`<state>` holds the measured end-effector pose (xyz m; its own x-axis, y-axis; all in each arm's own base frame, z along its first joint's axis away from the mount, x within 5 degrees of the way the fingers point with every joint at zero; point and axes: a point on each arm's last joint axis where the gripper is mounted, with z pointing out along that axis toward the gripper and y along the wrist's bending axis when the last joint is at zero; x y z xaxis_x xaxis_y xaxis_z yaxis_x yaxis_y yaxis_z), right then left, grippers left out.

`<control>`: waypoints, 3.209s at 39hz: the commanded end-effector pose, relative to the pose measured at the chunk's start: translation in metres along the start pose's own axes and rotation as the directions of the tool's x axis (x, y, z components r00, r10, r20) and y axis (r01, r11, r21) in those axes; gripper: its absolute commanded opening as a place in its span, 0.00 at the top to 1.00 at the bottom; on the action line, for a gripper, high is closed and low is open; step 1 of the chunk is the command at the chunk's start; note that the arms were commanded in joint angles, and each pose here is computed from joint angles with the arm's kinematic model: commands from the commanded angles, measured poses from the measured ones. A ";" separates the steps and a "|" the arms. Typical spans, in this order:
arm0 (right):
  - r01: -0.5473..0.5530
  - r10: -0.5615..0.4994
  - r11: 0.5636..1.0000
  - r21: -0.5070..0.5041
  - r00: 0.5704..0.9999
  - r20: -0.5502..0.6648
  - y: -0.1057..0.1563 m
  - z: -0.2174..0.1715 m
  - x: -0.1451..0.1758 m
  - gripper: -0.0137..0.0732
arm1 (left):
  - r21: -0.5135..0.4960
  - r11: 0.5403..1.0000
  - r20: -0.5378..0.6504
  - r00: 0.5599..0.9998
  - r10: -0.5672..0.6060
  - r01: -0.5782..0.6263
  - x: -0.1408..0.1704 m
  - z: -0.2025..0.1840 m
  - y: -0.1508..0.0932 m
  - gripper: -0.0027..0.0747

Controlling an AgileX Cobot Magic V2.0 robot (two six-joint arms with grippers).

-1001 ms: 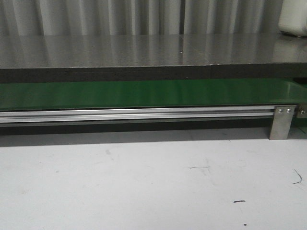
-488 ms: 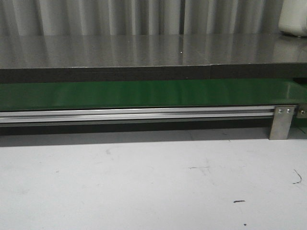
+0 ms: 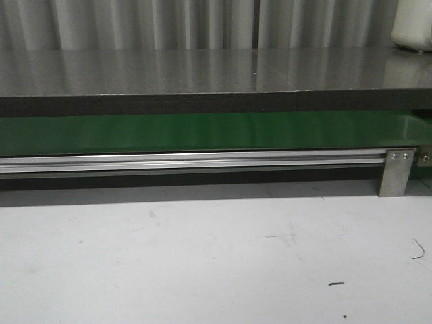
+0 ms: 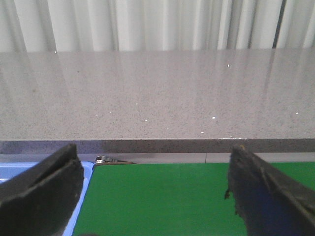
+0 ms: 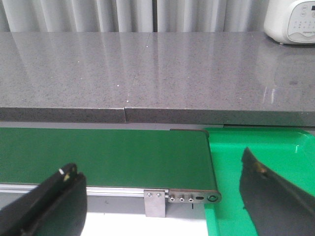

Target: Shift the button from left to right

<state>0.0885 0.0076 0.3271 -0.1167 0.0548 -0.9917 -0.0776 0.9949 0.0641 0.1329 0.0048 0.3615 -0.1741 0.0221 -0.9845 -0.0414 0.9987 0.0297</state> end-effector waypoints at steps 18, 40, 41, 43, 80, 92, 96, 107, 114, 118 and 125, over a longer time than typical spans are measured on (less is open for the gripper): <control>0.004 -0.005 1.000 0.003 0.995 0.097 0.000 -0.001 -0.017 0.10 | -0.182 0.983 -0.334 0.939 -0.086 0.026 -0.058 0.135 0.044 0.23; 0.004 -0.005 1.000 0.003 0.995 0.097 0.000 -0.001 -0.017 0.10 | -0.303 0.952 -0.602 0.782 -0.159 -0.040 0.021 0.230 0.157 0.23; 0.004 -0.005 1.000 0.003 0.995 0.097 0.000 -0.001 -0.017 0.10 | -0.285 0.958 -0.620 0.770 -0.151 -0.041 0.027 0.232 0.161 0.23; 0.004 -0.005 1.000 0.003 0.995 0.097 0.000 -0.001 -0.017 0.10 | -0.258 0.966 -0.644 0.748 -0.162 -0.012 0.038 0.237 0.168 0.23; 0.004 -0.005 1.000 0.003 0.995 0.097 0.000 -0.001 -0.017 0.10 | -0.153 0.988 -0.847 0.518 -0.116 -0.029 0.135 0.272 0.221 0.57; 0.004 -0.005 1.000 0.003 0.995 0.097 0.000 -0.001 -0.017 0.10 | -0.181 0.983 -0.798 0.584 -0.144 -0.004 0.115 0.269 0.218 0.83; 0.004 -0.005 1.000 0.003 0.995 0.097 0.000 -0.001 -0.017 0.10 | -0.198 0.980 -0.751 0.642 -0.154 0.004 0.091 0.262 0.215 0.83; 0.004 -0.005 1.000 0.003 0.995 0.097 0.000 -0.001 -0.017 0.10 | -0.131 0.991 -0.655 0.750 -0.090 0.005 0.022 0.246 0.169 0.83; 0.004 -0.005 1.000 0.003 0.995 0.097 0.000 -0.001 -0.017 0.10 | -0.061 0.996 -0.686 0.722 -0.090 0.067 0.012 0.251 0.122 0.83; 0.004 -0.005 1.000 0.003 0.995 0.097 0.000 -0.001 -0.017 0.10 | -0.008 0.996 -0.730 0.680 -0.068 0.091 0.016 0.256 0.097 0.83; 0.004 -0.005 1.000 0.003 0.995 0.097 0.000 -0.001 -0.017 0.10 | 0.069 0.992 -0.776 0.631 -0.011 0.102 0.031 0.272 0.060 0.83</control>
<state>0.0885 0.0076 0.3269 -0.1185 0.0546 -0.9915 -0.0776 0.9949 0.0641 0.3896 0.0928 0.2647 -0.9059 -0.0269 -0.4226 0.0061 0.9970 -0.0766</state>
